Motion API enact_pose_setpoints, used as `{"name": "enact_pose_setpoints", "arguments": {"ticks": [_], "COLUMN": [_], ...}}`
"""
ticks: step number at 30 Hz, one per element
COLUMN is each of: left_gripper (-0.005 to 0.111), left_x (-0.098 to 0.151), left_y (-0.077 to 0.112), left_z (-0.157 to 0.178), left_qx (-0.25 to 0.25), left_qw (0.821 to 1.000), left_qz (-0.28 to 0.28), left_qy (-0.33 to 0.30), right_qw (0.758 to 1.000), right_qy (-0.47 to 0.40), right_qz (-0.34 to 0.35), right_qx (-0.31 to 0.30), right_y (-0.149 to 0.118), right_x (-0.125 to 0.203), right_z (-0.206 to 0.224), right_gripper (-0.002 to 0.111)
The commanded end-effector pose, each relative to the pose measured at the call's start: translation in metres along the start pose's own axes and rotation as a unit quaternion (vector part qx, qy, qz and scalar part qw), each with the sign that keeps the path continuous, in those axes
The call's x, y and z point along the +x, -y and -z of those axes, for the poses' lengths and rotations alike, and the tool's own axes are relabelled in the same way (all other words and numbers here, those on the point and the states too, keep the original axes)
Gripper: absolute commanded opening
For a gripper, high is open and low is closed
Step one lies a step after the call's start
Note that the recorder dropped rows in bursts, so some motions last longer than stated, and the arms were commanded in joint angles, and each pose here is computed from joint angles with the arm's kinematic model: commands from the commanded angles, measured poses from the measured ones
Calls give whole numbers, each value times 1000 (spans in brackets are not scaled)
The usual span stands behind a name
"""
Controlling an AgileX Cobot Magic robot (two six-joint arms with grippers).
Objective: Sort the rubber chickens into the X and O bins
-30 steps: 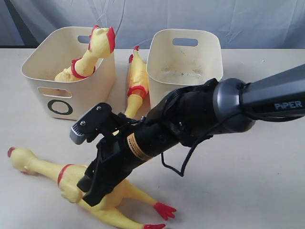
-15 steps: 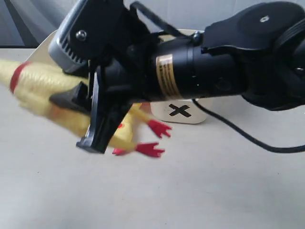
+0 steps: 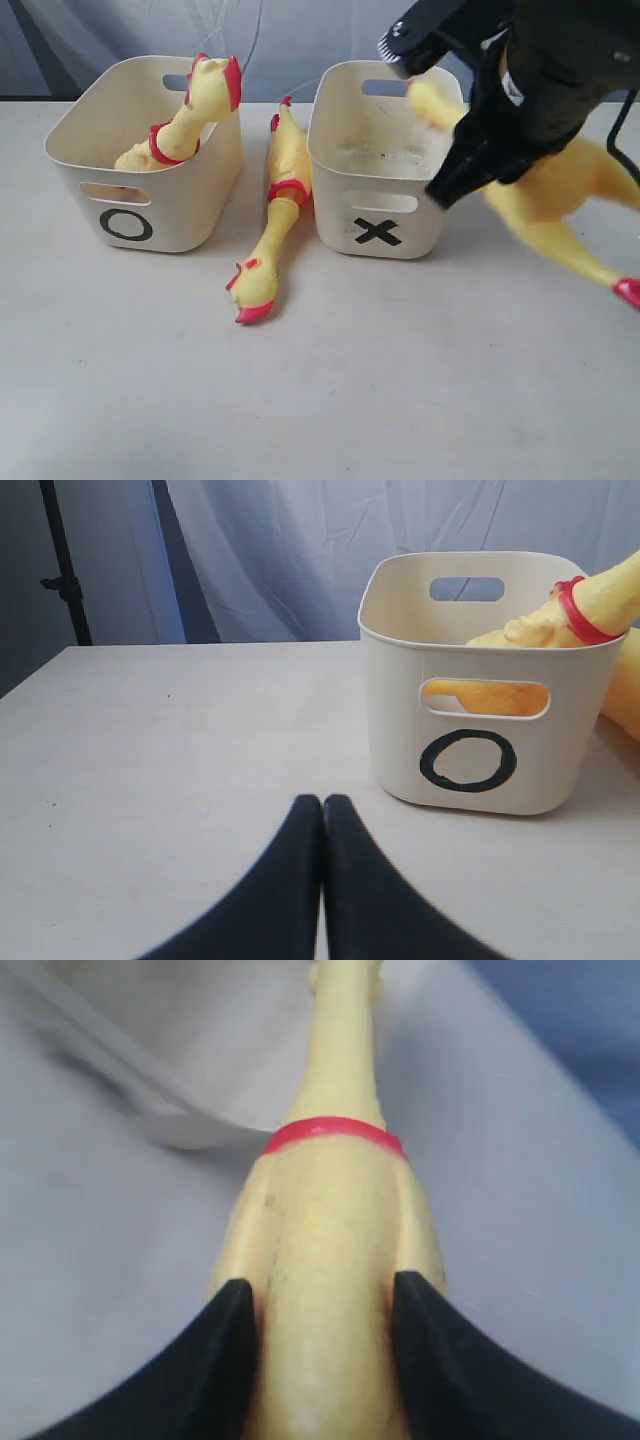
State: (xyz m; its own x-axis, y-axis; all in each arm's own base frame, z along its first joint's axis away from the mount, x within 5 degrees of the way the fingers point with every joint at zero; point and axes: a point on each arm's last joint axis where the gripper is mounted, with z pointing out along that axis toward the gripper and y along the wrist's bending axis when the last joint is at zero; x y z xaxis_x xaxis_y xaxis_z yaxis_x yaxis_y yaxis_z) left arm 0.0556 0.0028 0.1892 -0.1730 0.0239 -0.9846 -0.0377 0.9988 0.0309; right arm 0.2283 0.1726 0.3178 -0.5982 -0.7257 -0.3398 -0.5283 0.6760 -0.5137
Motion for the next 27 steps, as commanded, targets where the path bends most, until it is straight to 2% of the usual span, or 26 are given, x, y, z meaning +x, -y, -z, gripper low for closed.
{"name": "enact_pose_setpoints", "arguments": {"ticks": [1, 4, 6, 9, 19, 23, 27], "left_gripper": [0, 0, 0, 0, 0, 0, 0], "left_x": [-2, -2, -2, -2, -2, -2, -2], "left_y": [0, 0, 0, 0, 0, 0, 0], "left_z": [1, 1, 1, 1, 1, 1, 1], "left_qx": [2, 2, 2, 2, 2, 2, 2], "left_qw": [1000, 1000, 1000, 1000, 1000, 1000, 1000], "left_qz": [3, 3, 3, 3, 3, 3, 3], "left_qy": [11, 11, 11, 11, 11, 11, 11], "right_qw": [953, 884, 852, 832, 845, 869, 904], "right_qy": [224, 370, 428, 458, 462, 387, 206], "right_qz": [-4, -81, -107, -120, -69, -25, 80], "right_qx": [-203, -273, -283, -289, -260, -309, -367], "right_y": [-18, -17, -12, -5, 0, -18, -45], "right_x": [-35, -61, -74, -89, -109, -104, -79], "right_z": [37, 66, 78, 87, 88, 71, 43], "right_gripper": [-1, -1, -1, -1, -1, -1, 1]}}
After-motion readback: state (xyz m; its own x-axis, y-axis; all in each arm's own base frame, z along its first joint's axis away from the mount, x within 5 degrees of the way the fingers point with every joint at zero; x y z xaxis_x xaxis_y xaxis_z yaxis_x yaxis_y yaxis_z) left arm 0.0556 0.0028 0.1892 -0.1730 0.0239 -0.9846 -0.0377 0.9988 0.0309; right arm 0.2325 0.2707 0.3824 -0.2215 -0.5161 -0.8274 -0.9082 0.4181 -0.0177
